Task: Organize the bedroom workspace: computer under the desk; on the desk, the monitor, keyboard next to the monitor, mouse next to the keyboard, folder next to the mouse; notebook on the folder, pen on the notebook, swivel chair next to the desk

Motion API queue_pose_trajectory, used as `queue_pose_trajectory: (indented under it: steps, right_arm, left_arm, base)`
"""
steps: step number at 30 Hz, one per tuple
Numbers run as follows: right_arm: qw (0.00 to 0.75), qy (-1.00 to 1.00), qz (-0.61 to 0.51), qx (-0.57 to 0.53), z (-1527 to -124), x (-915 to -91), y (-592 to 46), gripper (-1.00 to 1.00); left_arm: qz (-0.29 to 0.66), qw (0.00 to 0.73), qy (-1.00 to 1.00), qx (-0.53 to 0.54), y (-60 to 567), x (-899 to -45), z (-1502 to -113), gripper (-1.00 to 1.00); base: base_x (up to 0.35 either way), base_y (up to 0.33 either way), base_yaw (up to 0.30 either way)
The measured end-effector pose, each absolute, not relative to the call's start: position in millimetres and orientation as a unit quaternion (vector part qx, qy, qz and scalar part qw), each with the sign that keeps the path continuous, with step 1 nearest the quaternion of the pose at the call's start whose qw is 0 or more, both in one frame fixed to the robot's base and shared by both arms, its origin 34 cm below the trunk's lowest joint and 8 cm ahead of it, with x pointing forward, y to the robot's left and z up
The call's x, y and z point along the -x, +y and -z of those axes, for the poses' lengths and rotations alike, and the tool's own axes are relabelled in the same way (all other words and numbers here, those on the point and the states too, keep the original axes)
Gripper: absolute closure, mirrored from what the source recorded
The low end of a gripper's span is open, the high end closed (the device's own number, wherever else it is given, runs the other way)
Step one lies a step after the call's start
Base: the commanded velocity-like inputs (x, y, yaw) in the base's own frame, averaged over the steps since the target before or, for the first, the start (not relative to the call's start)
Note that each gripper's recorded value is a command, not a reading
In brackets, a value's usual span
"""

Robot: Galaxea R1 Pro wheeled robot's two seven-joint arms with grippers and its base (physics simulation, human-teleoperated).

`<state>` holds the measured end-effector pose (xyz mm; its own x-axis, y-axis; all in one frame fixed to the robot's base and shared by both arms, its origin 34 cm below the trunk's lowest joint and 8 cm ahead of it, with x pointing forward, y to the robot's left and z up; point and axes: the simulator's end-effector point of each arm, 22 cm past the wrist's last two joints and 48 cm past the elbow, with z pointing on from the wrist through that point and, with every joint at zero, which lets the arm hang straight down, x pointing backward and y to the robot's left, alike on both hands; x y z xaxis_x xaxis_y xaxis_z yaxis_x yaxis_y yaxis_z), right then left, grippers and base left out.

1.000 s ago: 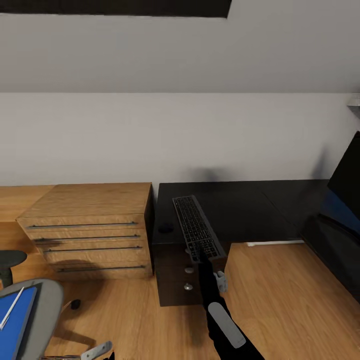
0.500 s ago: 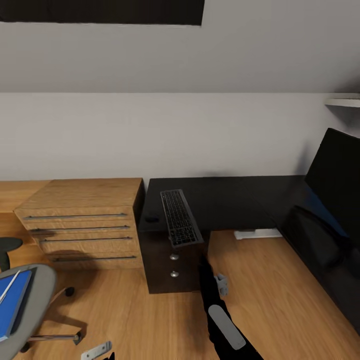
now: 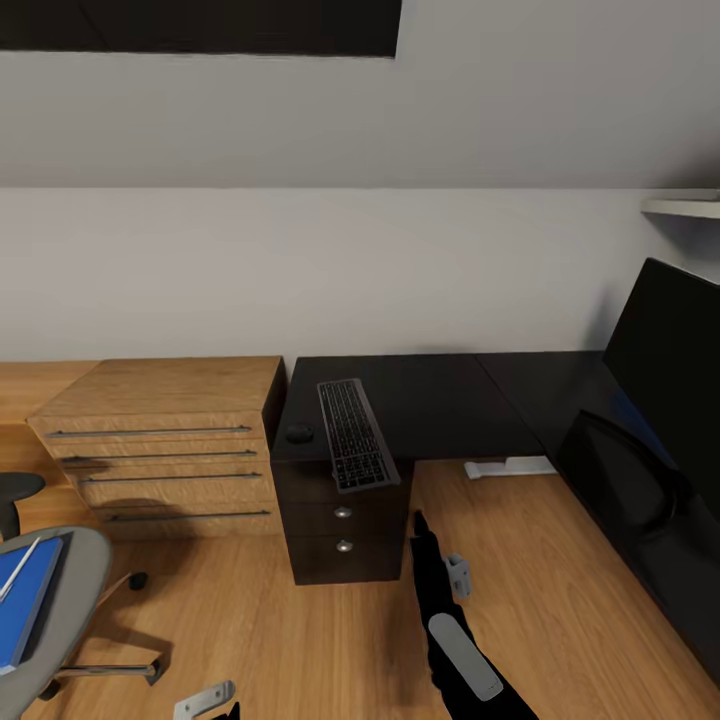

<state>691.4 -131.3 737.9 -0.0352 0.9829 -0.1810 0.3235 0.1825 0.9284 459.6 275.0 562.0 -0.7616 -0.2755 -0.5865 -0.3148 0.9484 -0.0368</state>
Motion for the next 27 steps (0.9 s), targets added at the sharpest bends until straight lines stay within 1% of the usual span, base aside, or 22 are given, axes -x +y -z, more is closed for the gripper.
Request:
queue_pose_trajectory:
  steps: [3, 10, 15, 19, 27]
  right_arm:
    - [0.466, 0.62, -0.351, -0.525, -741, -692, -147, -1.0]
    - [0.491, 0.625, -0.322, -0.514, -747, -688, -160, -1.0]
    - [0.498, 0.693, -0.254, -0.455, -707, -659, -170, -1.0]
    - [0.495, 0.747, -0.184, -0.402, -669, -627, -206, -1.0]
    - [0.485, 0.785, -0.099, -0.374, -640, -584, -267, -1.0]
  left_arm:
    - [-0.03, 0.307, 0.938, 0.155, 273, -460, -567, -1.0]
    - [-0.024, 0.299, 0.942, 0.149, 261, -456, -575, -1.0]
    - [-0.016, 0.293, 0.945, 0.146, 248, -452, -579, -1.0]
    - [-0.016, 0.291, 0.945, 0.146, 247, -451, -585, -1.0]
    - [-0.017, 0.277, 0.95, 0.145, 245, -439, -588, -1.0]
  base:
    - [0.0, 0.0, 0.0]
    - [0.0, 0.0, 0.0]
    - [0.0, 0.0, 0.0]
    - [0.0, 0.0, 0.0]
    - [0.0, 0.0, 0.0]
